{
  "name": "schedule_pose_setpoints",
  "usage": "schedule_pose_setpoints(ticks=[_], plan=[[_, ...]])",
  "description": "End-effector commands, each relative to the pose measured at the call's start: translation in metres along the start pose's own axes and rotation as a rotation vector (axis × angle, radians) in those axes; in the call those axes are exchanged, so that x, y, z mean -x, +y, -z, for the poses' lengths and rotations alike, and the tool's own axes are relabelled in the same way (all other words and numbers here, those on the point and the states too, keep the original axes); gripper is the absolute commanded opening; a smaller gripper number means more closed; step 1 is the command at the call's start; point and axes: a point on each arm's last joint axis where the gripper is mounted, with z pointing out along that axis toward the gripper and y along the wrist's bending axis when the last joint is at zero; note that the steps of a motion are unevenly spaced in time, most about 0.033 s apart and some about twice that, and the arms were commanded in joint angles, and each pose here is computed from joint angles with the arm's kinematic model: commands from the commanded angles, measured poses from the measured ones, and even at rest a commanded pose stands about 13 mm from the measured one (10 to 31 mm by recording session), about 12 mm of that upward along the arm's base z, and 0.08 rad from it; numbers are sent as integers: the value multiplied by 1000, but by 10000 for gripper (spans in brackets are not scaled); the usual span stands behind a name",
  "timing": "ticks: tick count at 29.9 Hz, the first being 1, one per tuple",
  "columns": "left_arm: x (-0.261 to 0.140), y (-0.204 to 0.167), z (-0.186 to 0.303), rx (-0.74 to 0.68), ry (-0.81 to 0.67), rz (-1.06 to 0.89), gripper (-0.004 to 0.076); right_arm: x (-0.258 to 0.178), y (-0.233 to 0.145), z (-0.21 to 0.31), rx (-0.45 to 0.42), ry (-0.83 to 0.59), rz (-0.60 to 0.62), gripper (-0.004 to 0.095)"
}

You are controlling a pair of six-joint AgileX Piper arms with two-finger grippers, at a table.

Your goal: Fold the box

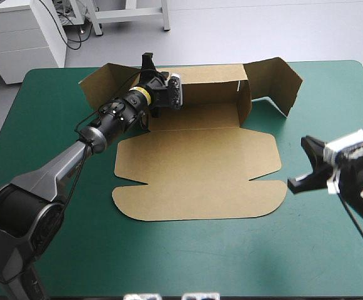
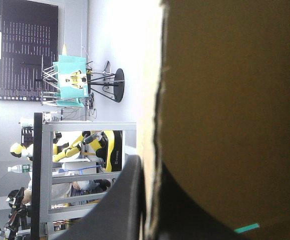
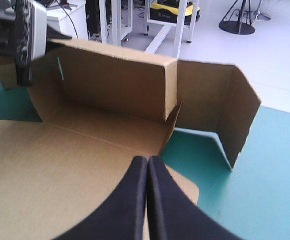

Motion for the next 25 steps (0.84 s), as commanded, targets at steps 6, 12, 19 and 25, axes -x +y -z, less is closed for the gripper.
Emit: schedule_pose_setpoints(ticks=[6, 12, 19, 25], plan=[[11, 36, 24, 127, -61, 45, -7, 95, -29, -73, -12, -52, 6, -19], [11, 36, 24, 126, -61, 68, -7, 125, -46, -134, 7, 8, -2, -19], [11, 36, 24, 121, -56, 68, -7, 133, -69, -195, -73, 123, -15, -19], [11, 36, 24, 121, -56, 68, -7, 115, -82, -252, -86, 216, -33, -19]])
